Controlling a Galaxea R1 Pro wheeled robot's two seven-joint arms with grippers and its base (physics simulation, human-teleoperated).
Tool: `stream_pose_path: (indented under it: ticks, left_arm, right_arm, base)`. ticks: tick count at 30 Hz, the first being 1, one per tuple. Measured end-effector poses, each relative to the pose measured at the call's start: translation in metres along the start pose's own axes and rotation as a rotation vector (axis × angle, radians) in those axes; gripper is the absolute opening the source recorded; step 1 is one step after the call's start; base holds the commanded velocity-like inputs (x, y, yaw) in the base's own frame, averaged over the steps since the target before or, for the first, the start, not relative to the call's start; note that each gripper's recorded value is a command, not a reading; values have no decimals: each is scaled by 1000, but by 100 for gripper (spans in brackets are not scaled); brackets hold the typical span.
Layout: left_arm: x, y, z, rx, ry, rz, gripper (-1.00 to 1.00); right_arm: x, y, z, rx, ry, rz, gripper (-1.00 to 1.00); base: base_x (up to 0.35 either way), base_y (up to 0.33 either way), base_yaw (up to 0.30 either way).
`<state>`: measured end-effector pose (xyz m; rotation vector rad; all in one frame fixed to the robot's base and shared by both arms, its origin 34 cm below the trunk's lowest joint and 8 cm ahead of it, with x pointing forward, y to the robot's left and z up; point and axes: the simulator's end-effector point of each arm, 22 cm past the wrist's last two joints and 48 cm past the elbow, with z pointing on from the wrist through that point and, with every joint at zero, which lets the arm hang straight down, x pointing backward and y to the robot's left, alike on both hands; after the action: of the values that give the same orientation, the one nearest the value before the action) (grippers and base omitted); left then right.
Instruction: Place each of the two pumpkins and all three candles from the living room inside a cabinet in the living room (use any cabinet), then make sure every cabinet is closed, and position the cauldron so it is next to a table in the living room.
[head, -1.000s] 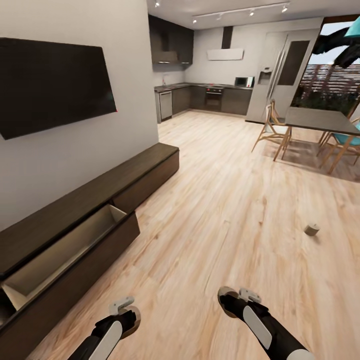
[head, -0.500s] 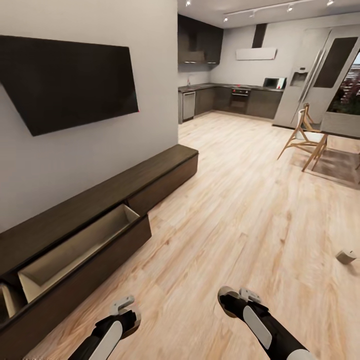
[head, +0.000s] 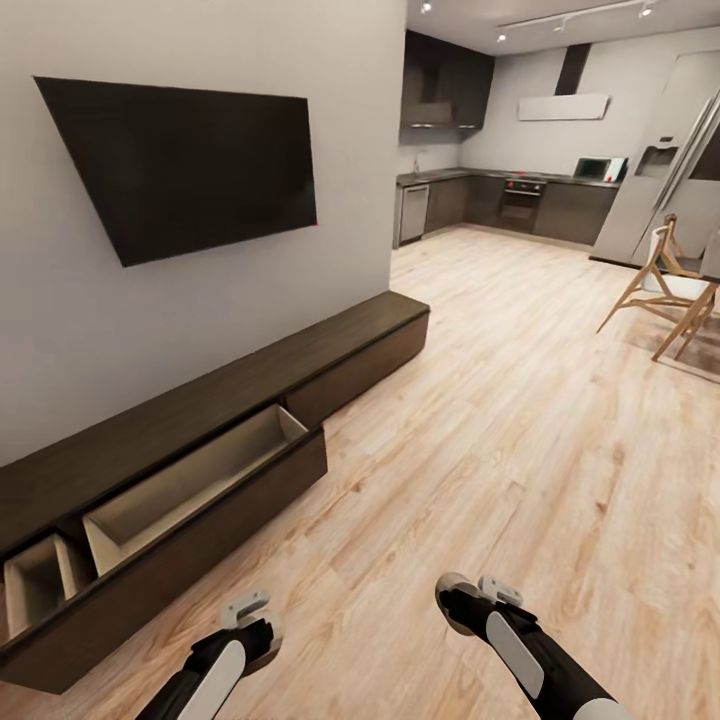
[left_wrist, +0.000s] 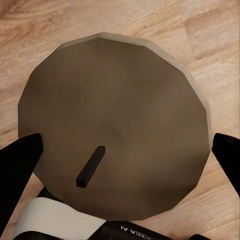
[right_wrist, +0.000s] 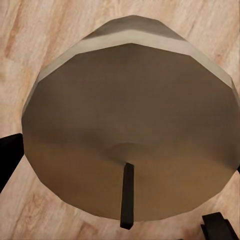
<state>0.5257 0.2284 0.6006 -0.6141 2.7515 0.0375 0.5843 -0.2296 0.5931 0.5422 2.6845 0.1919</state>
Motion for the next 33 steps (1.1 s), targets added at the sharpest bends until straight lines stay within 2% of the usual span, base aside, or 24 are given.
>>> stream_pose_path:
  ticks: [19,33]
  left_arm:
    - [-4,0,-25,2,6,-4,-100]
    - [-7,2,-42,1,15,-11,-100]
  right_arm:
    - [-6,5,-24,-1,2,1,-100]
    - [-9,11,-42,1,12,-15,-100]
  base:
    - [0,0,7]
    - [0,0,250]
